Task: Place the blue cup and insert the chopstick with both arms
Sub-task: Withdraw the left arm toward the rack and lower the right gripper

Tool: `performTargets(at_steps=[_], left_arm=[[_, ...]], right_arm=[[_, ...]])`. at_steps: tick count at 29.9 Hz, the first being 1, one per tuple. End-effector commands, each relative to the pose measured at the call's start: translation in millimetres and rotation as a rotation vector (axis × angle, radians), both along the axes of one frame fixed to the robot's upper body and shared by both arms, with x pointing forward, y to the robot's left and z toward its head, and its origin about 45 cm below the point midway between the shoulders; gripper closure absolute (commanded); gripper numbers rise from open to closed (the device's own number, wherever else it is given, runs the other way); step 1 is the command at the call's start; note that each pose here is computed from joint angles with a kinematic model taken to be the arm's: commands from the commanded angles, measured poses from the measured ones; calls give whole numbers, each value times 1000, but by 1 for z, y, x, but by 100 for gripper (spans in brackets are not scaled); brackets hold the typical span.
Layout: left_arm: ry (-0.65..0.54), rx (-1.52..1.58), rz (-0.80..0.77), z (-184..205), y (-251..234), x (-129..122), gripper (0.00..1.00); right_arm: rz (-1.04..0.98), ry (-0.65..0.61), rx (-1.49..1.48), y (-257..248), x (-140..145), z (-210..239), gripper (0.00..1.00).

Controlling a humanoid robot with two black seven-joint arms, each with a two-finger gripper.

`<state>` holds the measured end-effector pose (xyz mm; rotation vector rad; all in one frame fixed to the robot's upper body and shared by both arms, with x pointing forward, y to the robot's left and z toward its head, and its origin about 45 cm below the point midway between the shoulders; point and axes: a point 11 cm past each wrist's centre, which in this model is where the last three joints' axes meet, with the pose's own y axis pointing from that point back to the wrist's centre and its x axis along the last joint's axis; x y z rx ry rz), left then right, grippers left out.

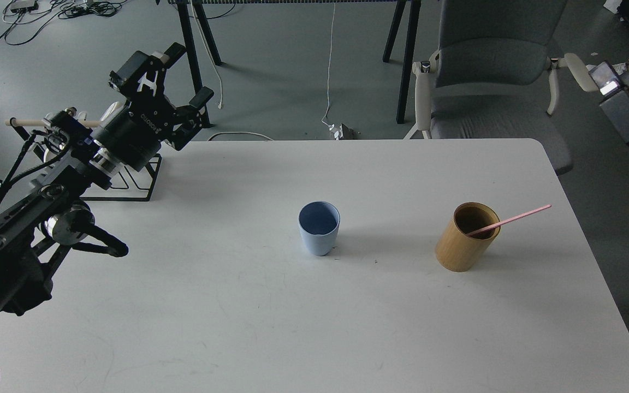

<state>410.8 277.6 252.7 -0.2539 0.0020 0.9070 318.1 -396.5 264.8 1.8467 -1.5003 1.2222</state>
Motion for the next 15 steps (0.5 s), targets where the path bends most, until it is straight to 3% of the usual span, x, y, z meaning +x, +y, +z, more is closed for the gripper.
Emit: performTargets(at_steps=[1,15], left_arm=[[6,0,-1,-2,0,-1,8],[35,7,11,-15,5,-6,7]], right_arm=[[8,55,60,19,-13,-37,9],[-16,148,-19,5,-38,-75,9]])
